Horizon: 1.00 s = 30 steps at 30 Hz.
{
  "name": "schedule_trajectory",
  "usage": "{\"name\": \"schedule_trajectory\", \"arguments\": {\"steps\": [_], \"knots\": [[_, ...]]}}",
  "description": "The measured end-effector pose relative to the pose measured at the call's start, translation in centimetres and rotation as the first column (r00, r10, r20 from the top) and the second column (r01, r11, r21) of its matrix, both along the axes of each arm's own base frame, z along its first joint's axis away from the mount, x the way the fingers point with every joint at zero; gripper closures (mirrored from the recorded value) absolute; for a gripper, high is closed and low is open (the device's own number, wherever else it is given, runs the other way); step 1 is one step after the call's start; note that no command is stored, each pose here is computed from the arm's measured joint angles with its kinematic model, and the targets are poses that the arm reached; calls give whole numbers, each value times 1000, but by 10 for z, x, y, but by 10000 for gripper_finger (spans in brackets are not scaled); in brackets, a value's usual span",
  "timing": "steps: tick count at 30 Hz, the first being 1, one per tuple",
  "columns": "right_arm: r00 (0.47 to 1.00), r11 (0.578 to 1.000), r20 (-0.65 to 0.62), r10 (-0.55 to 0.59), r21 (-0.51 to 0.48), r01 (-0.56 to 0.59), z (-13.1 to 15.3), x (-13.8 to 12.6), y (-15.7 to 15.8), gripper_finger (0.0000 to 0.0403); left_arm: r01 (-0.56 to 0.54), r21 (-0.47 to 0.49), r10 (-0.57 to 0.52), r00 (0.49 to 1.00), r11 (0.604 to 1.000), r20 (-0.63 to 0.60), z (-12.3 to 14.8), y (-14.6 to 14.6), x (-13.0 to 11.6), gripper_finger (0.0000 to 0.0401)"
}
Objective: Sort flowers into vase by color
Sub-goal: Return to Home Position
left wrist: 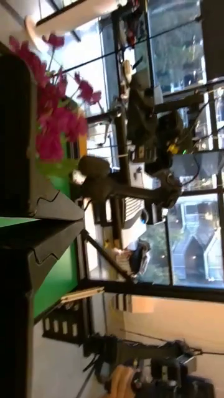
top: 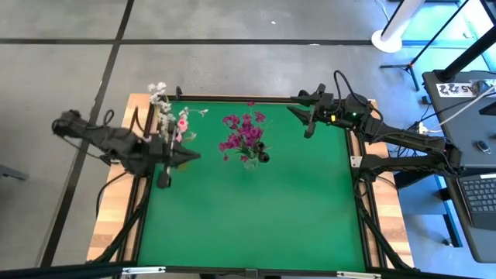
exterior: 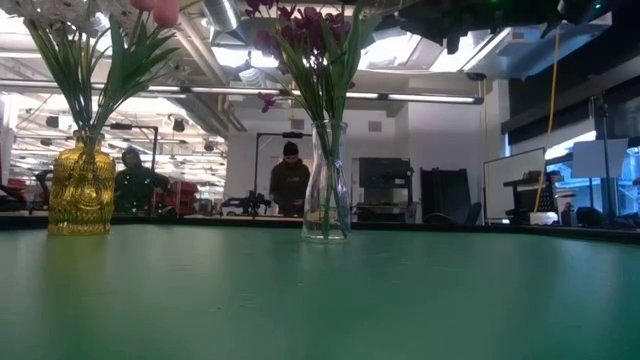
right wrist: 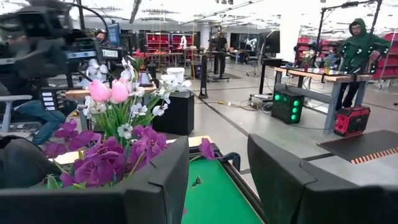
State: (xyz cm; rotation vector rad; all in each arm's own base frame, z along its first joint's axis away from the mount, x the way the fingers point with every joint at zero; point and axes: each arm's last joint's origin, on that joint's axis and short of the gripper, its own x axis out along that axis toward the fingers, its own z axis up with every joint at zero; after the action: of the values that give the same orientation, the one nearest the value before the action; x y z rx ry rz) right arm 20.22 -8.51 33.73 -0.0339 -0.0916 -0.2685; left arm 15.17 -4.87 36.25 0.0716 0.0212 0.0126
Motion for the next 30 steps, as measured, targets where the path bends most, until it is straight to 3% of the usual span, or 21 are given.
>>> {"name": "schedule_trajectory", "arguments": {"steps": [9,12,15,22,26,30], "knots": [[989,991,-55,134,-17,-135,-5,9,25,243,-5,-66,-3,993,998,-119,-27,-45,14,401],[985,986,-80,150,-58,-155,-6,14,45,264,-64,-64,55,989,996,-134,-45,-56,16,401],[984,981,-89,153,-106,-163,-12,13,63,301,-50,-107,42,996,993,-79,-59,-65,11,401],[980,972,68,186,-157,-174,-51,-29,77,395,-52,-180,56,998,982,13,-91,-71,-27,401],[953,967,208,221,-176,-186,-70,-55,79,391,-11,-204,18,999,979,31,-99,-66,-39,401],[940,958,219,262,-179,-225,-83,-65,80,397,-5,-198,9,1000,980,22,-112,-61,-44,401]]}}
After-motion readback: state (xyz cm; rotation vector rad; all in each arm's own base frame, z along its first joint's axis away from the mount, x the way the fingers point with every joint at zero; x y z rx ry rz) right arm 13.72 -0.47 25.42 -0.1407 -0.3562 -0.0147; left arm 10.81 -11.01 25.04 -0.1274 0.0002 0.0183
